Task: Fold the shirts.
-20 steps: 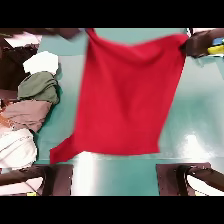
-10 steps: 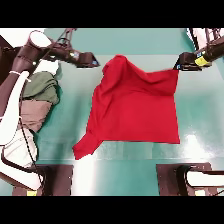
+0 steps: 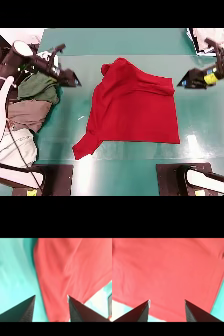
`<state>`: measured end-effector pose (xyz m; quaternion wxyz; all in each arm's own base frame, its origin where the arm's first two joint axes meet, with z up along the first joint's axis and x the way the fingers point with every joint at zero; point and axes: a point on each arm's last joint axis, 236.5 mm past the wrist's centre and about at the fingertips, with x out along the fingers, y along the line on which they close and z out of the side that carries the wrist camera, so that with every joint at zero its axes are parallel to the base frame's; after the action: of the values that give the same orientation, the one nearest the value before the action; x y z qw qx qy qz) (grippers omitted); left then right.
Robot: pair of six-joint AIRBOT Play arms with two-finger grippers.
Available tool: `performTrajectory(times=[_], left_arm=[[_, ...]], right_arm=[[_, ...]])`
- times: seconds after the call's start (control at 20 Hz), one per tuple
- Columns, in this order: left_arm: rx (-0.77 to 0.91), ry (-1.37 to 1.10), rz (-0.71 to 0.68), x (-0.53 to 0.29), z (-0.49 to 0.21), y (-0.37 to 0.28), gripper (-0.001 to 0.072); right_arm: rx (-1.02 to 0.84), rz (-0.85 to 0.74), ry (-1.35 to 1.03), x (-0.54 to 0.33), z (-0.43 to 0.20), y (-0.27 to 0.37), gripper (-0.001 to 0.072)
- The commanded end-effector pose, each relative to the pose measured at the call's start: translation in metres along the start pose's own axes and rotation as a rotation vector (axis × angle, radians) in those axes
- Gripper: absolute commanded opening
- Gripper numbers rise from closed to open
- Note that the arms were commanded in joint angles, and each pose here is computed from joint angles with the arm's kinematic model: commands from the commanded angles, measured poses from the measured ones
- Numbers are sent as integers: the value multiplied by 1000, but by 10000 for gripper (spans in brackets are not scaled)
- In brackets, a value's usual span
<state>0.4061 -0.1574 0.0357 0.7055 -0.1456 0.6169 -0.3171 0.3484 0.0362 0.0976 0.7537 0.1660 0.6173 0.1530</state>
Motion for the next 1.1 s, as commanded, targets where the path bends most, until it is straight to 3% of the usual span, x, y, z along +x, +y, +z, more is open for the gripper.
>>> performTrajectory(times=[0.0,0.3,0.35,0.4,0.45,0.8,0.85,0.95,1.05], left_arm=[[-19,99,28,29,-76,10,472],[-32,192,37,78,-181,12,474],[-34,208,35,84,-189,11,475],[-26,217,30,89,-194,8,546],[-15,222,30,94,-196,5,564],[111,281,41,119,-213,-24,543],[94,276,42,119,-212,-25,415],[93,275,40,119,-212,-26,67],[98,275,44,117,-210,-27,24]], right_arm=[[-1,24,56,16,-53,1,503],[22,20,12,30,-87,1,502],[21,20,10,30,-90,2,503],[17,18,8,28,-92,2,502],[13,19,4,26,-93,4,502],[1,11,8,21,-99,6,503],[1,10,14,21,-101,6,503],[0,-19,34,21,-105,-1,503],[-2,-87,69,20,-114,-17,502]])
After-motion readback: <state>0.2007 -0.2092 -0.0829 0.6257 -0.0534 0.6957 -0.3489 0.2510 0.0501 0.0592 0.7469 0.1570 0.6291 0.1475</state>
